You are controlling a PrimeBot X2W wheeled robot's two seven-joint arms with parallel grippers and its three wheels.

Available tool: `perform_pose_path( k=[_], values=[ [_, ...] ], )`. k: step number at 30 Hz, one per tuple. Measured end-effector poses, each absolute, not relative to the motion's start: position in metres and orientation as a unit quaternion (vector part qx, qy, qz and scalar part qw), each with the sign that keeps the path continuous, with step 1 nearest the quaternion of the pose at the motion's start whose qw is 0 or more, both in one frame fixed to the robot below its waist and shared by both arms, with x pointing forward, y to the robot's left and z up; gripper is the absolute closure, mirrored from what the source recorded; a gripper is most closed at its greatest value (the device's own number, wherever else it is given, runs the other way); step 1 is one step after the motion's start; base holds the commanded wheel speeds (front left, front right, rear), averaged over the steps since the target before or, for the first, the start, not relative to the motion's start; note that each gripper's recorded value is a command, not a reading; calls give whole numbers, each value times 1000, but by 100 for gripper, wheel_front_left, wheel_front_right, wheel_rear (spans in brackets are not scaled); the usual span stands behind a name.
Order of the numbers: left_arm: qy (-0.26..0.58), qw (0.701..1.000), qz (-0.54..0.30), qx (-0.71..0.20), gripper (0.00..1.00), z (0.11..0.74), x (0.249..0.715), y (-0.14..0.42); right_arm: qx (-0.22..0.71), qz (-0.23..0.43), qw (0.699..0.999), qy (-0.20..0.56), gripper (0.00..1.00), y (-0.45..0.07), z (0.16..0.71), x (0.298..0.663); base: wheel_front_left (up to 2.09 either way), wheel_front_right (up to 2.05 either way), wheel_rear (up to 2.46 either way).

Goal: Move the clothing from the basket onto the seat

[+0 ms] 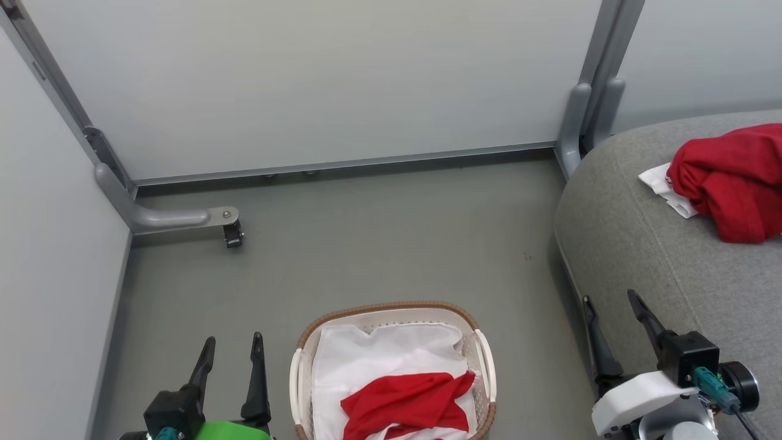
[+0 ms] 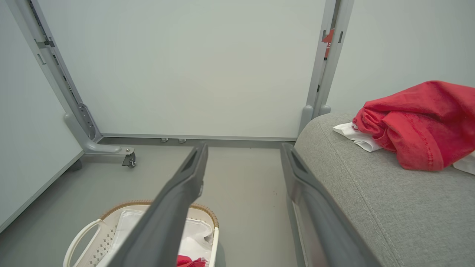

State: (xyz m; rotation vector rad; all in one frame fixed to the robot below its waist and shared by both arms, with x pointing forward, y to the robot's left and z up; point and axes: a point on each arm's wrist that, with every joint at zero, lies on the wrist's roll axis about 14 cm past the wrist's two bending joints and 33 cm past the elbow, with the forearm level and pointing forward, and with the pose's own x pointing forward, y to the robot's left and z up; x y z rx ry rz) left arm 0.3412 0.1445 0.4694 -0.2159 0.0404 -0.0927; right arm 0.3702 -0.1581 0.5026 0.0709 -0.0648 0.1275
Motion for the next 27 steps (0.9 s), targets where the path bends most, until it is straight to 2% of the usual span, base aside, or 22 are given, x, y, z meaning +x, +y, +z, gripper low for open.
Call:
perform_pose_path(
  k=[17, 27],
  values=[
    [33, 992, -68, -106, 0, 463, 346, 130, 33, 55, 997, -31, 0, -164, 501, 374, 0, 0, 0],
    [-8, 988, -135, -70, 0, 490, 411, 98, 28, 25, 997, -64, 0, -186, 520, 410, 0, 0, 0]
  ],
)
